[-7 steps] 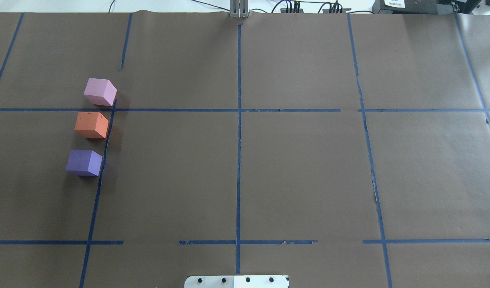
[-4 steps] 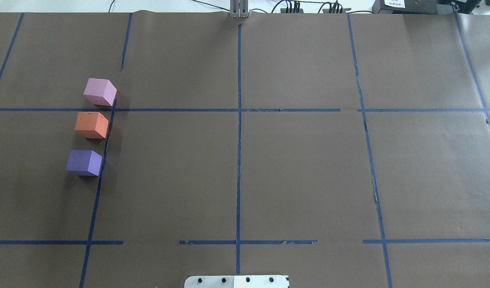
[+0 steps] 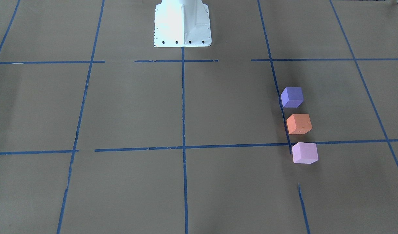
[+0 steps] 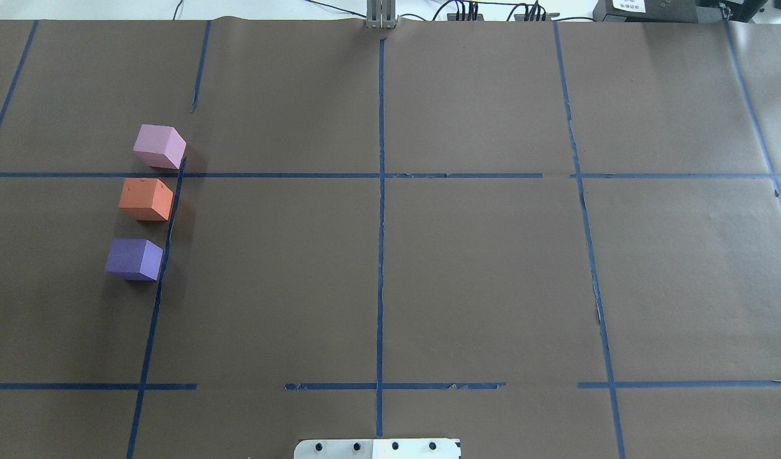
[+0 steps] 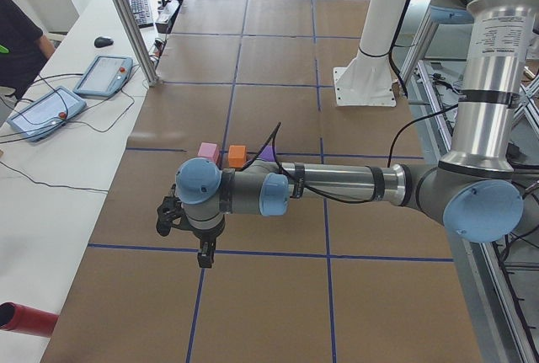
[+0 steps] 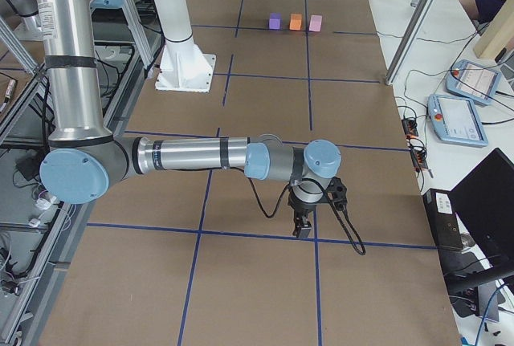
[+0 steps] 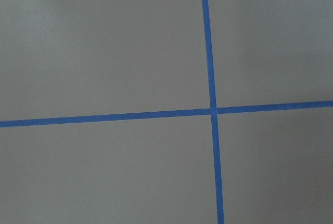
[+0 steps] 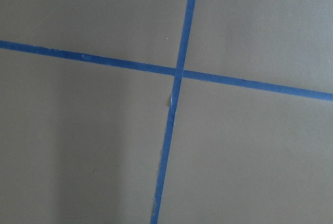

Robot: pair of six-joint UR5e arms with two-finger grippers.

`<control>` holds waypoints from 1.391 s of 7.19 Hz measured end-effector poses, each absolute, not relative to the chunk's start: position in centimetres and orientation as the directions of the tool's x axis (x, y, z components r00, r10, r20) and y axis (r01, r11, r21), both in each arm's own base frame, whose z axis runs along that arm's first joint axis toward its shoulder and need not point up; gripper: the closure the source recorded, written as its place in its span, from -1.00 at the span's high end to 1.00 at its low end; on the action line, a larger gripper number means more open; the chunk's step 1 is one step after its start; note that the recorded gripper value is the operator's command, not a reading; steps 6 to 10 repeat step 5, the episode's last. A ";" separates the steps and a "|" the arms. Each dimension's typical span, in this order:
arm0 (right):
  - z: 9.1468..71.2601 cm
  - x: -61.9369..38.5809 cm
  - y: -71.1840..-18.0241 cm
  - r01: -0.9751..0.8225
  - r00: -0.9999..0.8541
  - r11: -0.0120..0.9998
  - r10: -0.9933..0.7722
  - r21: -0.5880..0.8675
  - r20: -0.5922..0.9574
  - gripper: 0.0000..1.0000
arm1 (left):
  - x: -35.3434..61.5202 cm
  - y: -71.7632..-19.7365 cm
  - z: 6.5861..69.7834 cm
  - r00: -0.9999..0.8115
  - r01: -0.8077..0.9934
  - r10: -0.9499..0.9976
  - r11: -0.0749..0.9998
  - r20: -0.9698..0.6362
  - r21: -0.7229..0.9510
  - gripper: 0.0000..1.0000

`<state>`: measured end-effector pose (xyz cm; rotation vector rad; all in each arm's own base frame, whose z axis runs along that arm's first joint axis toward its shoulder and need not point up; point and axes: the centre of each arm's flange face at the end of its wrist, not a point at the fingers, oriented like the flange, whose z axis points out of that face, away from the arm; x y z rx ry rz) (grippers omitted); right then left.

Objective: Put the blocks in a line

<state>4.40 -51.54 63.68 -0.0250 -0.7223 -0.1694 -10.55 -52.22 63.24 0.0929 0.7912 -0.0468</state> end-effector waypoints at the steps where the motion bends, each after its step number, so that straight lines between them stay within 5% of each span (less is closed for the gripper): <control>1: 63.7 4.4 -51.5 0.163 0.737 0.986 -0.146 0.036 0.660 1.00 | -10.6 -52.2 63.1 0.706 0.083 -0.013 0.994 -0.708 0.065 1.00; 10: 63.7 4.4 -51.5 0.163 0.737 0.986 -0.146 0.036 0.660 1.00 | -10.6 -51.7 63.7 0.723 0.080 -0.014 0.995 -0.690 0.064 1.00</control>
